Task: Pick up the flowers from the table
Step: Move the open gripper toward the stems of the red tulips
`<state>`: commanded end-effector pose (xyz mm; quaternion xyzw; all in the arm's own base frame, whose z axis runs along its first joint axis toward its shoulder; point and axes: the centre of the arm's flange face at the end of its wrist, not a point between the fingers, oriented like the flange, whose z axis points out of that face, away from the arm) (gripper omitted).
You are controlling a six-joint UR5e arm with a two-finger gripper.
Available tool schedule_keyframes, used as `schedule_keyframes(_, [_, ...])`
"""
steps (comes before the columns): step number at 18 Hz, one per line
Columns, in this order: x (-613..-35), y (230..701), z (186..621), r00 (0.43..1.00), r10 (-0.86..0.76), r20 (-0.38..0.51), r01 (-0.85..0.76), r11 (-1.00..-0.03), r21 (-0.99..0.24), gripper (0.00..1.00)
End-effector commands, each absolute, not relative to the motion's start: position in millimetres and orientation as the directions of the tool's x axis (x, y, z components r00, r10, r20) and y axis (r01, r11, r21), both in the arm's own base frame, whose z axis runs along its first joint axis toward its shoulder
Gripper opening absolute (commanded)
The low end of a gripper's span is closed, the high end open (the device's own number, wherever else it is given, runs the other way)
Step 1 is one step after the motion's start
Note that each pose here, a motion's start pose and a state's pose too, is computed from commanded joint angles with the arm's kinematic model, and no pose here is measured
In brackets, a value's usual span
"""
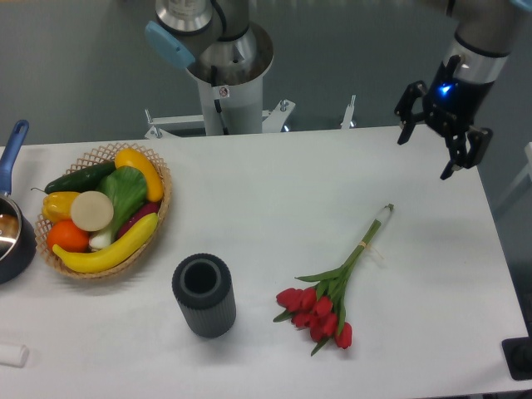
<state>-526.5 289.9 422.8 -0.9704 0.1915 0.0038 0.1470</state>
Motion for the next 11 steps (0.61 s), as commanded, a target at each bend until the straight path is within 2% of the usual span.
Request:
schedule_keyframes(6, [-502.1, 336.6, 385.3, 0.935, -0.352, 0.032, -0.329, -0.898, -0.292, 1.0])
schedule_keyframes(11, [-504.6, 363.5, 354.3, 0.941, -0.337, 0.033, -0.318, -0.911, -0.262, 1.0])
